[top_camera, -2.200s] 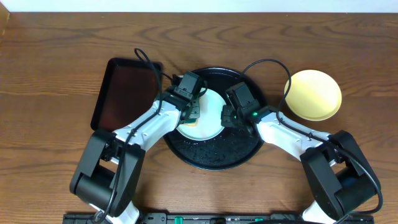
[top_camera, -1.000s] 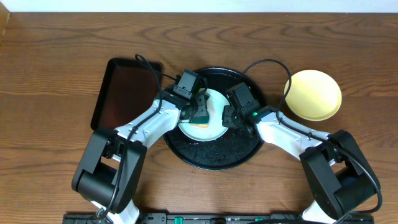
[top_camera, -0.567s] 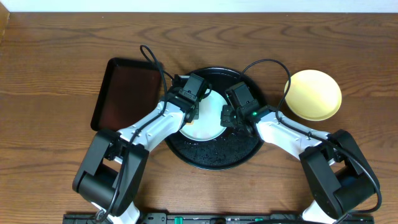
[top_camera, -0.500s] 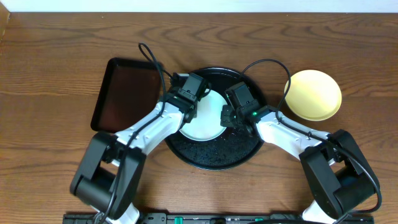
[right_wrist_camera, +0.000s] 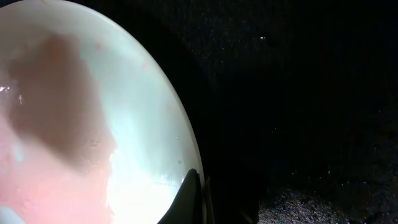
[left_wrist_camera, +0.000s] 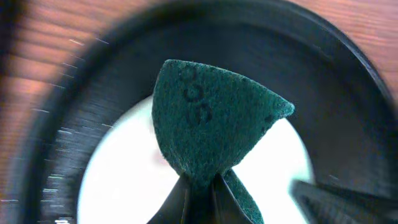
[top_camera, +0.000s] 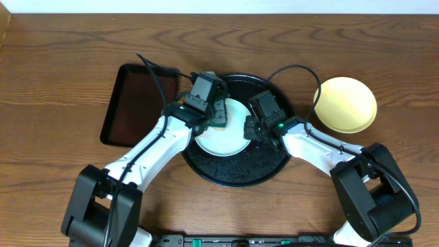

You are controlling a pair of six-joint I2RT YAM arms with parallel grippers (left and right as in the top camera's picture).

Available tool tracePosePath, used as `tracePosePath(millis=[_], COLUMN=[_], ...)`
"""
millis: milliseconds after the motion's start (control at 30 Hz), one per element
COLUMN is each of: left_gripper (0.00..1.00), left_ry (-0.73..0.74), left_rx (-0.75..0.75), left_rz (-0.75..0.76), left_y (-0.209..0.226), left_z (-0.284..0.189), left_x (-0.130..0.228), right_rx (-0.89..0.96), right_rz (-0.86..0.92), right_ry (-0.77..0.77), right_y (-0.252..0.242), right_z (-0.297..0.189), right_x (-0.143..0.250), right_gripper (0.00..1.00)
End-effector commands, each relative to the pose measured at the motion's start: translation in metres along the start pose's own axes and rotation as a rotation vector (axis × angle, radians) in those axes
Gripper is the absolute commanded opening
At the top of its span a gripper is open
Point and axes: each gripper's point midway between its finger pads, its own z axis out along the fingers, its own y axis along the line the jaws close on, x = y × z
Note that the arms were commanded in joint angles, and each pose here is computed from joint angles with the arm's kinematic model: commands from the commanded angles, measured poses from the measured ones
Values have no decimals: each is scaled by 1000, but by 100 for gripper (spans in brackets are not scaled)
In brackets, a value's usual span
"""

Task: Clean dirty plates on tray and stack at the side
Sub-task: 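Scrub the sauce stain with the left gripper's sponge, right holding rim, then return the sponge with the left gripper to the black rectangular tray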

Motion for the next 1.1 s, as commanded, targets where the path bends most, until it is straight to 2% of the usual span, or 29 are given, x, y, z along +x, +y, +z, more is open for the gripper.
tracePosePath(millis=[0,200,367,500,533,667,800,867,900,933,1067], left_gripper=[8,8,8,8,8,8,8,8,8,8,8], left_ry=[97,179,88,-72,-102,-188,-251,-264,-276,-279,-276], left_rx=[58,-34,-370,-685,-715,-704,-631,-571,-463,-417,-268], left_rz=[-51,-15,42,100,103,59,-24,-77,-170,-202,-269], left_y=[-9,13,73,118,121,121,122,124,132,135,152], left_z=[17,49,35,-14,-24,-51,-74,-84,-96,-100,-104], left_x=[21,46,34,2,-4,-23,-41,-48,-58,-63,-78], right_rx=[85,86,88,88,88,85,71,62,40,31,2], right_rz=[5,5,5,5,5,5,4,-4,-32,-50,-111], right_ry=[2,4,6,6,6,3,-9,-22,-51,-65,-120], right_y=[-21,-22,-22,-22,-22,-21,-17,-14,-8,-5,4], right_z=[7,7,7,7,7,6,-1,-7,-20,-26,-49], right_x=[3,4,5,4,4,3,-1,-4,-12,-15,-28], right_gripper=[1,1,1,1,1,1,1,1,1,1,1])
